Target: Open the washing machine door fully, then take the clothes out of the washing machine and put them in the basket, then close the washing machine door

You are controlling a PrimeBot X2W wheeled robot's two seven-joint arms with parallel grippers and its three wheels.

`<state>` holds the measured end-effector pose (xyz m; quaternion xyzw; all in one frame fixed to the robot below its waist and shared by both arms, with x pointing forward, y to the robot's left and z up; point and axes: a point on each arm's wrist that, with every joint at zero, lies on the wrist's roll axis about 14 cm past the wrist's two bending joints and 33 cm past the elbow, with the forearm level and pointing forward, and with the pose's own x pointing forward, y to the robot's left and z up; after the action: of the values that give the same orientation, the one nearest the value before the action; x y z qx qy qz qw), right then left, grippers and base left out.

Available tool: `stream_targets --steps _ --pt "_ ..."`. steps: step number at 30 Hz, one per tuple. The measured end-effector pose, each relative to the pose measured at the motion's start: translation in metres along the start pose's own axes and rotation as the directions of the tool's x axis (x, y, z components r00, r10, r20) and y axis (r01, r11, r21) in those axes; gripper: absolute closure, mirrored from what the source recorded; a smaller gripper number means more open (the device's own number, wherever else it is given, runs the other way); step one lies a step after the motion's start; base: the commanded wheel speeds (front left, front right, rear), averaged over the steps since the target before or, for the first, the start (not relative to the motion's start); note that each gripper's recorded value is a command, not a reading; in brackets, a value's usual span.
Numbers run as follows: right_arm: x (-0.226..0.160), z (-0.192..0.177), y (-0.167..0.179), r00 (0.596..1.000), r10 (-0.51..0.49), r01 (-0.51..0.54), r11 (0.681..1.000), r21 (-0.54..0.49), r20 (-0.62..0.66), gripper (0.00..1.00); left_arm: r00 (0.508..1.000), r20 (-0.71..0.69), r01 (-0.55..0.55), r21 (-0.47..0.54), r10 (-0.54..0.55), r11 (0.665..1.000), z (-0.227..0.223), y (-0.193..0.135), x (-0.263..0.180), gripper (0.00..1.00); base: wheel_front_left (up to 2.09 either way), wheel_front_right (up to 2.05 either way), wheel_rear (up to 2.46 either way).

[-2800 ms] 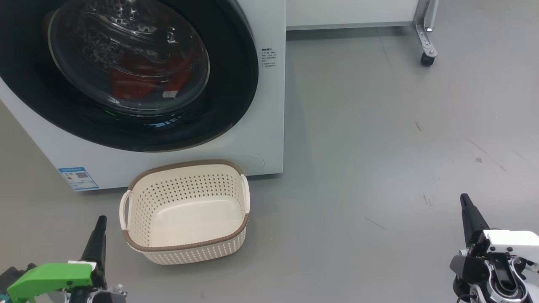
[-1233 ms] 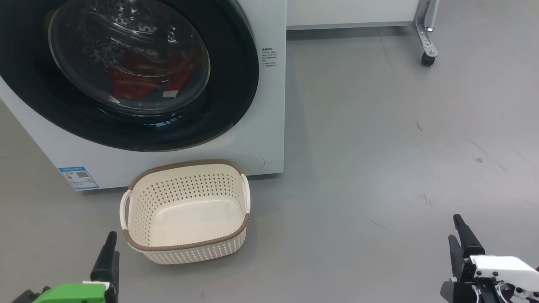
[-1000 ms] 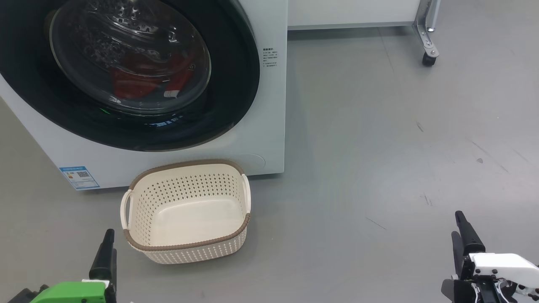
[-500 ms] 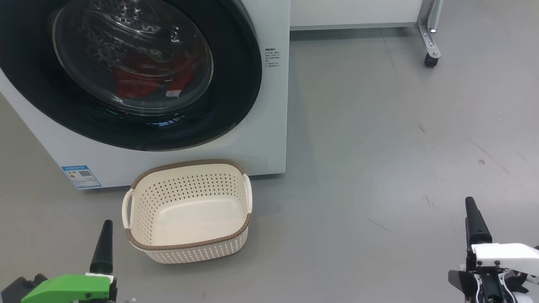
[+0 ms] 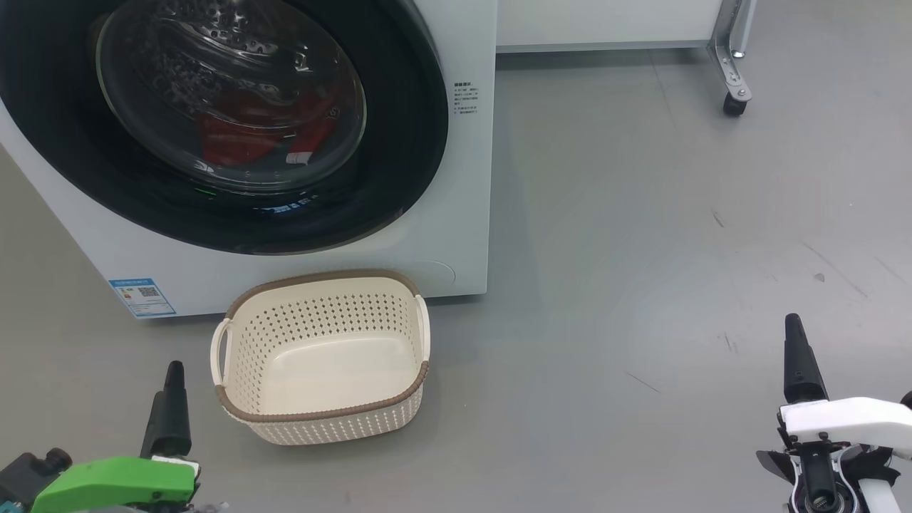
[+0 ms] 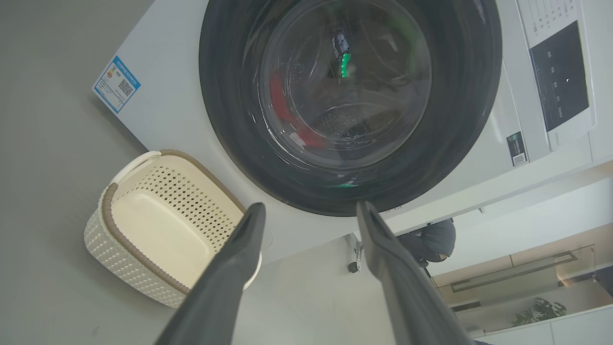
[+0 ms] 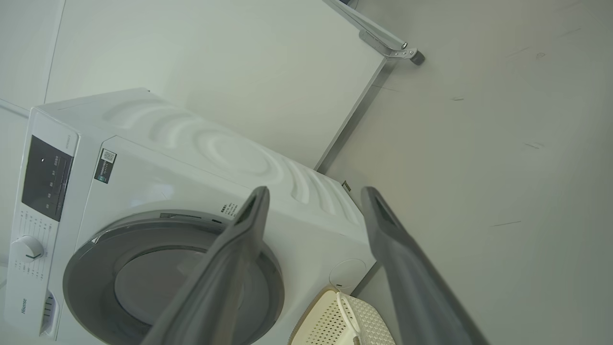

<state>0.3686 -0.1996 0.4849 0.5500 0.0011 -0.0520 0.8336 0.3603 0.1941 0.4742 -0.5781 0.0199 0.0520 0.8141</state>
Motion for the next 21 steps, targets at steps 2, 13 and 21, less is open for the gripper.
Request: stream_targets --steps 2,13,21 --pt "0.000 -0.001 0.003 1.000 0.010 -0.010 0.999 -0.043 -0.004 0.00 1.000 0.003 0.004 0.029 -0.005 1.000 0.001 -0.001 0.000 0.00 0.00 0.00 0.00" --pt "0.002 -0.003 0.012 0.999 0.033 -0.032 0.974 -0.225 0.001 0.00 0.999 0.001 0.040 0.257 -0.041 0.966 0.001 -0.009 0.000 0.00 0.00 0.00 0.00" --pt "0.002 -0.007 0.018 0.999 0.051 -0.047 0.930 -0.365 0.000 0.00 0.996 -0.030 0.091 0.452 -0.087 0.887 -0.007 -0.020 0.000 0.00 0.00 0.00 0.00"
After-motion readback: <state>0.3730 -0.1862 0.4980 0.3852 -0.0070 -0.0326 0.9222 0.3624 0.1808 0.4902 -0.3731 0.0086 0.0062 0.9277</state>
